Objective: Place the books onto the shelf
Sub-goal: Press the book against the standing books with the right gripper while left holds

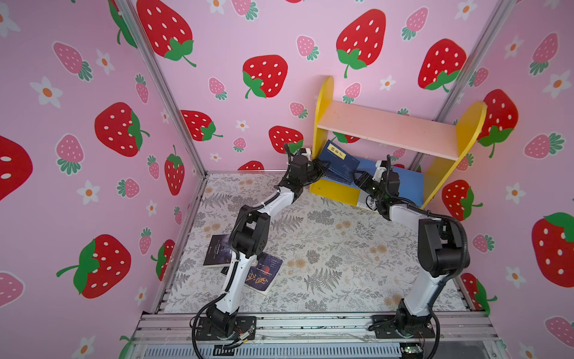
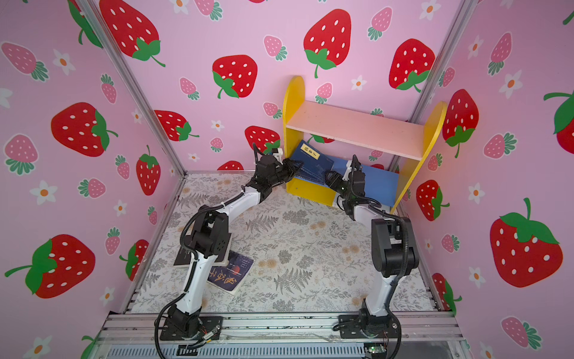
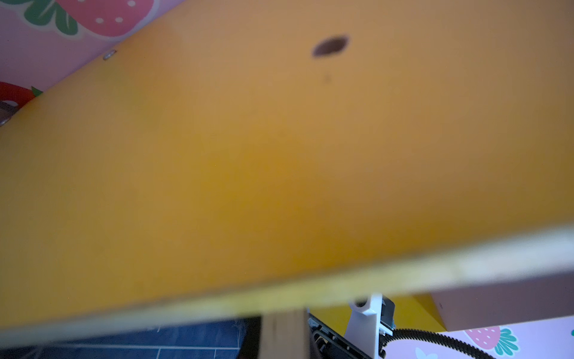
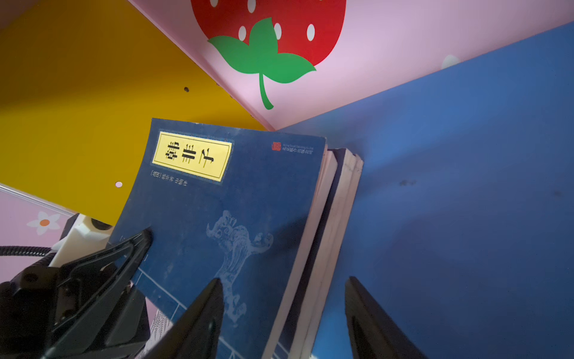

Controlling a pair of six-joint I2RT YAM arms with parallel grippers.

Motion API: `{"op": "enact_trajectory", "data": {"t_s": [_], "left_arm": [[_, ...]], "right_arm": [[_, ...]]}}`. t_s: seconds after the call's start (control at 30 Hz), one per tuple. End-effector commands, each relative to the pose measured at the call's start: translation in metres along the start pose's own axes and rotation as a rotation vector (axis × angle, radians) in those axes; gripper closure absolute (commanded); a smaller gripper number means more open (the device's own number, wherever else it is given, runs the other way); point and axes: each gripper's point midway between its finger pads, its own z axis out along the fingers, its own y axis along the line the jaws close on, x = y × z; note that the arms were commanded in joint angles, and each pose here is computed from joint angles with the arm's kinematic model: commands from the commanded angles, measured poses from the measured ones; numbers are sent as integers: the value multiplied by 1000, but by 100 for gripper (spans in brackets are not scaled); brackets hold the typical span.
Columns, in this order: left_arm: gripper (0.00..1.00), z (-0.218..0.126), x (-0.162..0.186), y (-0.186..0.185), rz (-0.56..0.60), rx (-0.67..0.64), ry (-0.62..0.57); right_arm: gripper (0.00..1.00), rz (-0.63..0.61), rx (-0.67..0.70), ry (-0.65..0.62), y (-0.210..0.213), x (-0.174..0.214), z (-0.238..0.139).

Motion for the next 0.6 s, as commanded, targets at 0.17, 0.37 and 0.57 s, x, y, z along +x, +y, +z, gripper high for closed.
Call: {"op": "enact_trajectory", "data": {"t_s": [0.17,0.37,0.57], "left_arm": [[100,3,-9,-27,19,85,-16],[100,6,-8,-18,9,70,-19],[100,7,-6,-11,1,56,-17]], "right_arm": [[39,21,-19,-23,2,-6,14],[41,20,-26,-15,5,-2,23],[45,1,14,1,2,4,31]]}}
